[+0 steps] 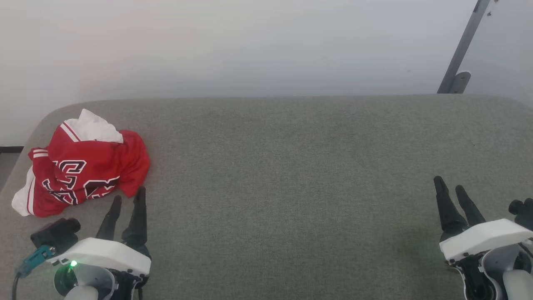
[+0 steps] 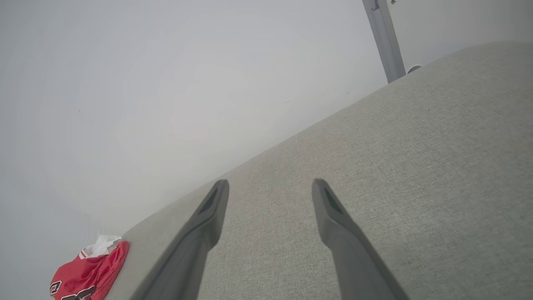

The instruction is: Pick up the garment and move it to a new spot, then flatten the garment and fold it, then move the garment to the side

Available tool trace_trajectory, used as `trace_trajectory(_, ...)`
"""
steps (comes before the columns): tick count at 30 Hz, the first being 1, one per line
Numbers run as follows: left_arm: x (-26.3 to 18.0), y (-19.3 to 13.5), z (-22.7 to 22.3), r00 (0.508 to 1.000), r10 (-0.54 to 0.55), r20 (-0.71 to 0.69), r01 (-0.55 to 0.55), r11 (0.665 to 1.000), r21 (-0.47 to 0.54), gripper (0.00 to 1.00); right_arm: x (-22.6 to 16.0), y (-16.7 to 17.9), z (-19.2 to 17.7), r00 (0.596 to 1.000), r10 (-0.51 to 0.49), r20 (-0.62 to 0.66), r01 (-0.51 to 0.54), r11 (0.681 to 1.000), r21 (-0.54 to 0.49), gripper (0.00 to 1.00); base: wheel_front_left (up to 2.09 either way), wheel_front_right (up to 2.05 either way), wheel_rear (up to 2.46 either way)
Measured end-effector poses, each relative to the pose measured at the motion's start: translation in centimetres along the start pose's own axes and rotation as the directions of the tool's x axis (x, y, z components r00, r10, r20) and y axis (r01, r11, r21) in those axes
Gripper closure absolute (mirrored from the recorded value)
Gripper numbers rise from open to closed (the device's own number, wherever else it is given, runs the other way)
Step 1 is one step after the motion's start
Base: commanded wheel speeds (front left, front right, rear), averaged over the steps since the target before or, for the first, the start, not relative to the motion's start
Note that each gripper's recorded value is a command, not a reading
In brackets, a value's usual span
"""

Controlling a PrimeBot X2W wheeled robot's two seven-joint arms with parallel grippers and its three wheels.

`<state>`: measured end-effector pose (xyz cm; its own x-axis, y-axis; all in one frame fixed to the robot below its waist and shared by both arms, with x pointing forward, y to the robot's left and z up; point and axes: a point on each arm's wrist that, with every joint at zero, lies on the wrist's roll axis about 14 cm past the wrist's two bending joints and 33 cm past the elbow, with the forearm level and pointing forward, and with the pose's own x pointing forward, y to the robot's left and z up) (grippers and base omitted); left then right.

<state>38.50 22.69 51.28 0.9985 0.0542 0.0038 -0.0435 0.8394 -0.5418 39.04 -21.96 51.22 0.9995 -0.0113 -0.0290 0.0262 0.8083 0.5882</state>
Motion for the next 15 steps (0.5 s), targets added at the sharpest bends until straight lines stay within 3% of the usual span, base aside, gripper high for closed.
trace_trajectory(15, -0.06, -0.29, 0.16, 0.999, -0.037, 0.019, 0.034, 0.991, 0.130, 0.00, -0.16, 0.20, 0.63, 1.000, 0.010, 0.009, -0.008, 0.988, -0.157, 0.00, 0.00, 0.00, 0.00)
